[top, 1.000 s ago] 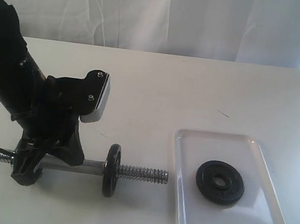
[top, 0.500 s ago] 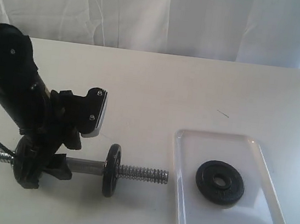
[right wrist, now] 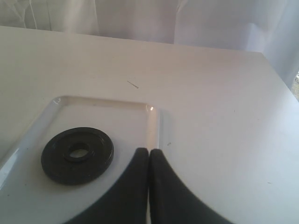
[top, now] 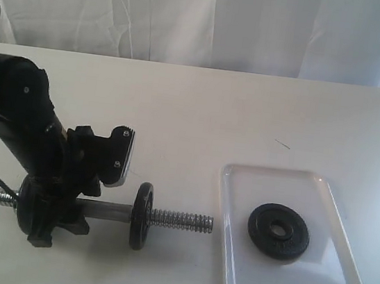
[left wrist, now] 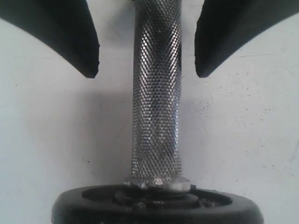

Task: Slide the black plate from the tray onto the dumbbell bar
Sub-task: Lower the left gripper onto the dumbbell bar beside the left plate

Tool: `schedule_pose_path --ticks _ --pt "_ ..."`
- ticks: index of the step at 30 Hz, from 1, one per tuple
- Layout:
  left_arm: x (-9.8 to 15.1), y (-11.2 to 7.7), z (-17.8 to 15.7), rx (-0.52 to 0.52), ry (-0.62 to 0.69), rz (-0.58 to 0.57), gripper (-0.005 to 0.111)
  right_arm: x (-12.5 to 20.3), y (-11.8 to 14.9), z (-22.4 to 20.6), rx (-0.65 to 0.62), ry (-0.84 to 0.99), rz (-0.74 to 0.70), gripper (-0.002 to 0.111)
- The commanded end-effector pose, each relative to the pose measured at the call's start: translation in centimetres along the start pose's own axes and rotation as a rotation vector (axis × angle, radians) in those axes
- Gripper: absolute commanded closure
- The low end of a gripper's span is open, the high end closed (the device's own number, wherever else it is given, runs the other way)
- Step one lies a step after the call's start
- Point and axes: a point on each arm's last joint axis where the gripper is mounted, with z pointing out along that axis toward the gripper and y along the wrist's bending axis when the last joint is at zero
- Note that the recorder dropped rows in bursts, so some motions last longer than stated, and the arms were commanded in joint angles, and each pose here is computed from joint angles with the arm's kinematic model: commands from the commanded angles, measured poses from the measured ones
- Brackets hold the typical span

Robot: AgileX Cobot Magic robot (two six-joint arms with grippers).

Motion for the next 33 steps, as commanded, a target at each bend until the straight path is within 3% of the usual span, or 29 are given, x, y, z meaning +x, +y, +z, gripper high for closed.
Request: schedule_pose_path --ticks 1,23,33 --pt "0.4 -0.2 0.7 0.002 0.005 -0.023 0.043 0.2 0.0 0.0 -0.005 -0.004 0.005 0.108" --pt "0.6 0.2 2.2 -0.002 0.013 -0.058 0.044 0.2 0.0 0.0 -0.005 -0.004 0.005 0.108" --pt "0.4 0.1 2.2 0.003 -0.012 -0.095 0.050 0.2 0.0 0.0 -0.005 -0.004 0.005 0.108"
